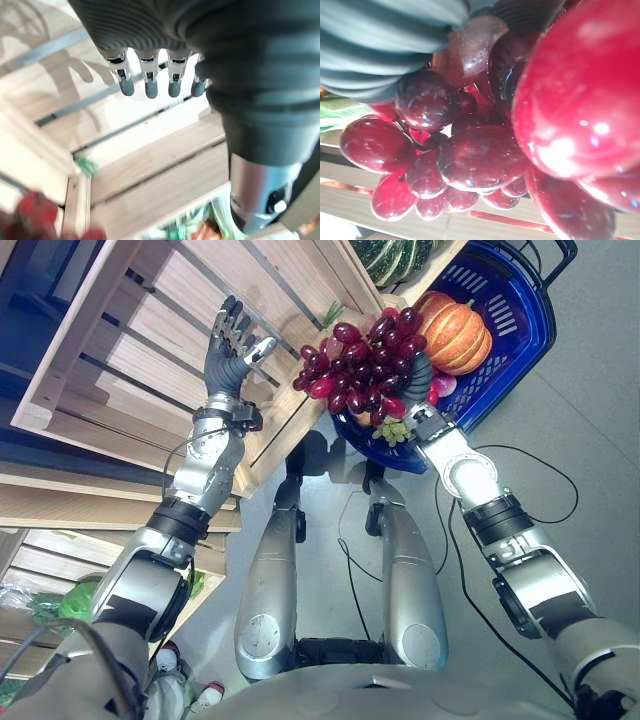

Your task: Pick up fruits and vegetables into the basket

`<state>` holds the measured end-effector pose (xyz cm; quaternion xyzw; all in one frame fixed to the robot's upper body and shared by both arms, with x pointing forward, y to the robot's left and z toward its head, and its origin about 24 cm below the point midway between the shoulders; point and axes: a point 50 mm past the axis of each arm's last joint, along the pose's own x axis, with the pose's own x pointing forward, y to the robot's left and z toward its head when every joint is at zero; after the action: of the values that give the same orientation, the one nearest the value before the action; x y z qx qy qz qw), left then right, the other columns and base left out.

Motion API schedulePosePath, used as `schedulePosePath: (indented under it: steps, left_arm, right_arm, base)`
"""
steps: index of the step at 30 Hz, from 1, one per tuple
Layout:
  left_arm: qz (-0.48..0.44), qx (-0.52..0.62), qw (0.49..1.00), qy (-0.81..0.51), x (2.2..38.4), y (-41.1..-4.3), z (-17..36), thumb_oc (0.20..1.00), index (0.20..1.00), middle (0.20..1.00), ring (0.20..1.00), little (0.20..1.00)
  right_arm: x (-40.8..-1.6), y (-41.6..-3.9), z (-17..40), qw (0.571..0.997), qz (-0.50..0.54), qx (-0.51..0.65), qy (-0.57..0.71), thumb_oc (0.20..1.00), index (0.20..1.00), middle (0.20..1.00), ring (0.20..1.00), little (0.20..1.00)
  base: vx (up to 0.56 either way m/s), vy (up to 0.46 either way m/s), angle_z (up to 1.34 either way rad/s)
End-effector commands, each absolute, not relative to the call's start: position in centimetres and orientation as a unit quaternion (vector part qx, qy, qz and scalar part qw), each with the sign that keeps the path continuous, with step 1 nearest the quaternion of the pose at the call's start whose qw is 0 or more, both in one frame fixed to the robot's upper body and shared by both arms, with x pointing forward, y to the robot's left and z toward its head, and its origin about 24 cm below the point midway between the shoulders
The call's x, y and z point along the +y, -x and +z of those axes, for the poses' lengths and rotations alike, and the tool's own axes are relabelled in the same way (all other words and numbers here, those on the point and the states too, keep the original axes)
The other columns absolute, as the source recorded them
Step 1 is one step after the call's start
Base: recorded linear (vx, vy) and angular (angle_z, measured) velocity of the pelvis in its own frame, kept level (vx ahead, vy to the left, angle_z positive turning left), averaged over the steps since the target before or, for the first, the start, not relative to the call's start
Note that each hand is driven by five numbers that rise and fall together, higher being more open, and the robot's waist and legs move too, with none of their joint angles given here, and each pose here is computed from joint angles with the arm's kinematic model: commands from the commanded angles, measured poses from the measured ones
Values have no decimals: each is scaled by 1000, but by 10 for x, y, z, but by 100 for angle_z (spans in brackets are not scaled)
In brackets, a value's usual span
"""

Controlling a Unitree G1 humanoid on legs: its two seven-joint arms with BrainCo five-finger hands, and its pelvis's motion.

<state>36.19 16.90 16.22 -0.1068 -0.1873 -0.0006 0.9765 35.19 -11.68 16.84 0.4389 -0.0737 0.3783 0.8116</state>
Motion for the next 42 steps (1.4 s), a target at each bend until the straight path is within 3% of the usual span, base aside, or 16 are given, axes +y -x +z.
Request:
schedulePosePath:
  steps: [1,14,24,42]
  left_arm:
    - [31,-250,962,107,183,-360,179,1000,1000,1000,1000,1000]
    - [88,-224,967,81,215,-367,168,1000,1000,1000,1000,1000]
    - [82,-232,966,86,215,-374,174,1000,1000,1000,1000,1000]
    - [55,-242,964,98,190,-379,180,1000,1000,1000,1000,1000]
  right_arm:
    - [-120,-348,193,769,395,-139,-483,200,200,200,200,200]
    - [-191,-372,171,809,249,-137,-514,200,200,200,200,200]
    - [-250,-390,149,875,51,-71,-477,200,200,200,200,200]
    - [-265,-404,168,946,-126,-22,-297,200,200,200,200,200]
  base:
    - [0,0,0]
    - [0,0,0]
    - [0,0,0]
    - [0,0,0]
